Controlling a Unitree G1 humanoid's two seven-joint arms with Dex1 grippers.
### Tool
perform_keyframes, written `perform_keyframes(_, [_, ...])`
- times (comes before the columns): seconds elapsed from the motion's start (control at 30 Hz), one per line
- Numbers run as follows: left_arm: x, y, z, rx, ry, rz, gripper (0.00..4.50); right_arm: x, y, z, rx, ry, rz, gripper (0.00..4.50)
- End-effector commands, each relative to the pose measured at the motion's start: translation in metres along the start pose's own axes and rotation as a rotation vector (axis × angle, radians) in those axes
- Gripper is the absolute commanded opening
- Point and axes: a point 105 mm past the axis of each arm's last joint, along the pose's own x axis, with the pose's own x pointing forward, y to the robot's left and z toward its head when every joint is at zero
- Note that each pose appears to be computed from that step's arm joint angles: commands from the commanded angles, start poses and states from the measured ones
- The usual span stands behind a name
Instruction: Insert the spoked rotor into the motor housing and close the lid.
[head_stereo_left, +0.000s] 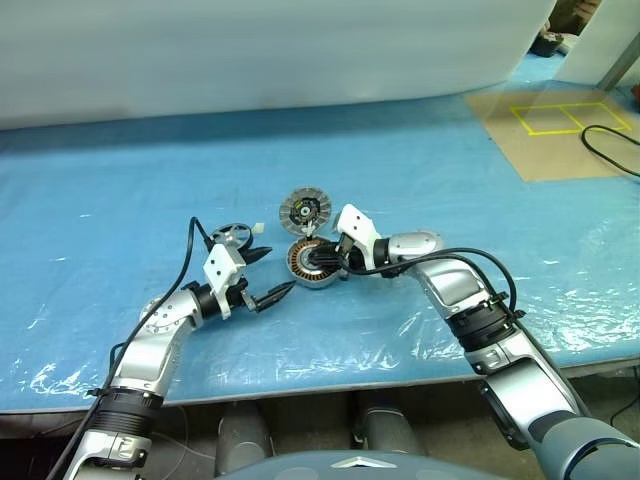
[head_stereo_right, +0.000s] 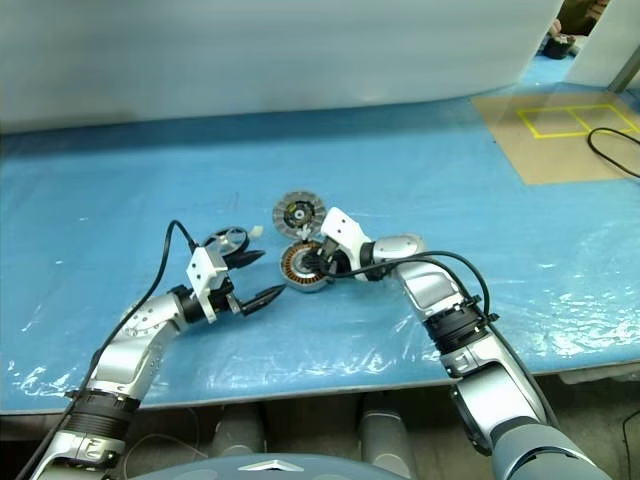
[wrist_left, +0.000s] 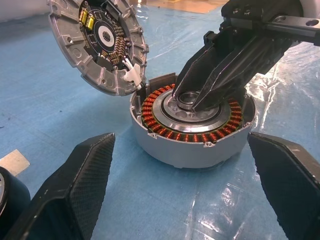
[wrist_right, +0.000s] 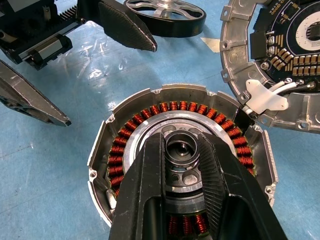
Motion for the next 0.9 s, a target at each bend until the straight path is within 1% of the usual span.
perform_keyframes(0.03, [0.000, 0.002, 0.008, 0.038, -0.025, 0.002, 4.50, -0.002, -0.003, 0.005, -0.003, -0.025, -0.008, 0.91])
perform_keyframes(0.07, [0.000, 0.002, 0.008, 0.038, -0.025, 0.002, 4.50, -0.002, -0.003, 0.006, -0.004, -0.027, -0.010, 1.29])
perform_keyframes(0.2, [0.000, 0.002, 0.008, 0.038, -0.026, 0.001, 4.50, -0.002, -0.004, 0.010, 0.011, -0.056, -0.014, 2.57])
perform_keyframes(0.3, [0.000, 0.002, 0.008, 0.038, -0.024, 0.000, 4.50, -0.004, -0.008, 0.022, 0.049, -0.120, -0.028, 2.57])
perform_keyframes(0.37, [0.001, 0.002, 0.008, 0.038, -0.023, -0.001, 4.50, -0.005, -0.008, 0.025, 0.075, -0.139, -0.023, 2.57])
perform_keyframes(0.47, [0.001, 0.002, 0.008, 0.038, -0.022, -0.003, 4.50, -0.004, -0.006, 0.023, 0.082, -0.133, -0.014, 1.93])
perform_keyframes(0.63, [0.001, 0.002, 0.007, 0.038, -0.022, -0.001, 4.50, 0.000, -0.002, 0.013, 0.065, -0.097, -0.006, 0.13])
perform_keyframes(0.67, [0.001, 0.002, 0.007, 0.038, -0.021, -0.001, 4.50, 0.001, -0.001, 0.013, 0.066, -0.098, -0.004, 0.02])
perform_keyframes(0.9, [0.001, 0.002, 0.007, 0.038, -0.020, 0.001, 4.50, 0.004, 0.002, 0.010, 0.066, -0.086, -0.003, 0.02])
